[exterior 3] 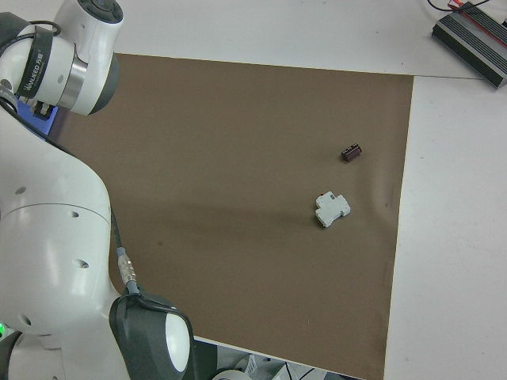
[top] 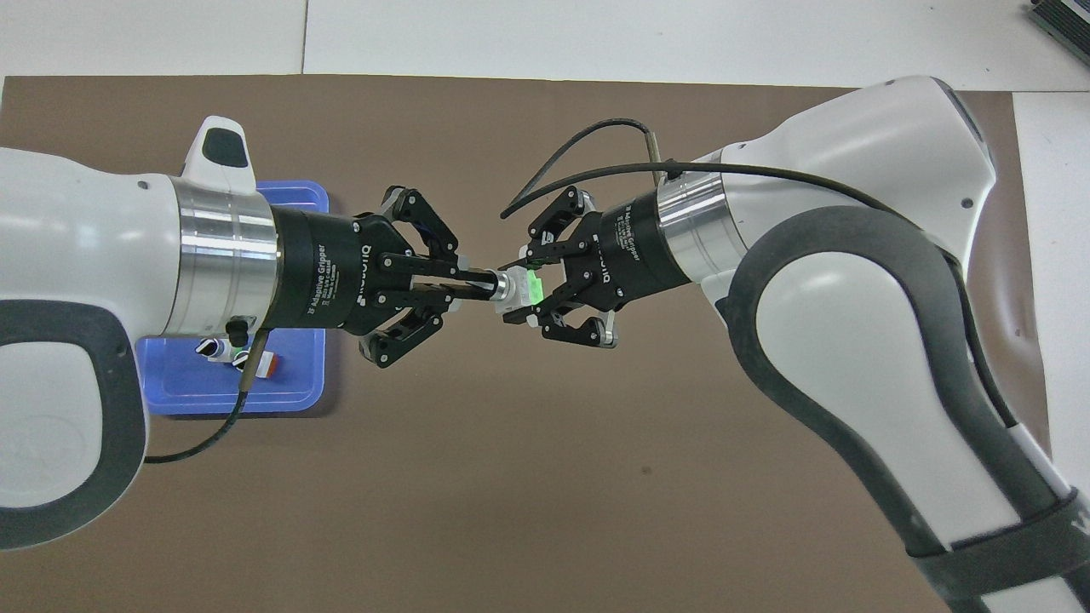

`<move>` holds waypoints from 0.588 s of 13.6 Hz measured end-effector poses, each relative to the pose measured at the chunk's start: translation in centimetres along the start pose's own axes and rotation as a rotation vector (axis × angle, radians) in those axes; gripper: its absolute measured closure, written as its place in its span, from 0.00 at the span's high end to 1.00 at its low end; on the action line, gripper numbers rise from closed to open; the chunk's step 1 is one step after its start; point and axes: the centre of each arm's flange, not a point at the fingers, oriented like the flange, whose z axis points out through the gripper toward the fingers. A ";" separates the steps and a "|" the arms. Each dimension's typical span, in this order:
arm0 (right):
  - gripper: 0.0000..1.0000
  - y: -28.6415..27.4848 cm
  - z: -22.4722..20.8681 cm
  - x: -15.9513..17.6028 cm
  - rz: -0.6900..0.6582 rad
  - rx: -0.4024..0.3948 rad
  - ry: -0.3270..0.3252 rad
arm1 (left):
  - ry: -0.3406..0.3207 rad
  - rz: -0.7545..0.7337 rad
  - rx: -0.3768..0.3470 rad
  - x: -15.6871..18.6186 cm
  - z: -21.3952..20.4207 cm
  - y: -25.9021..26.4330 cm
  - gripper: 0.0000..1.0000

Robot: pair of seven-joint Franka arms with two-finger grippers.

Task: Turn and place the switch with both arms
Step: 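Close the left gripper on the switch held by the right gripper, then open the right gripper to release the switch to the left gripper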

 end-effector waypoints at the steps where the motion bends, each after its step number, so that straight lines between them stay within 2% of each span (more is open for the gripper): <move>1: 0.41 0.0 -0.1 0.0 0.000 0.002 0.000 | 0.000 -0.058 -0.006 -0.1 0.0 0.0 0.09; 4: 0.41 -0.1 -0.2 0.1 0.001 0.005 -0.001 | 0.000 -0.203 -0.016 -0.2 0.1 0.1 0.09; 8: 0.41 -0.1 -0.2 0.1 0.001 0.005 -0.001 | 0.000 -0.282 -0.018 -0.2 0.1 0.1 0.09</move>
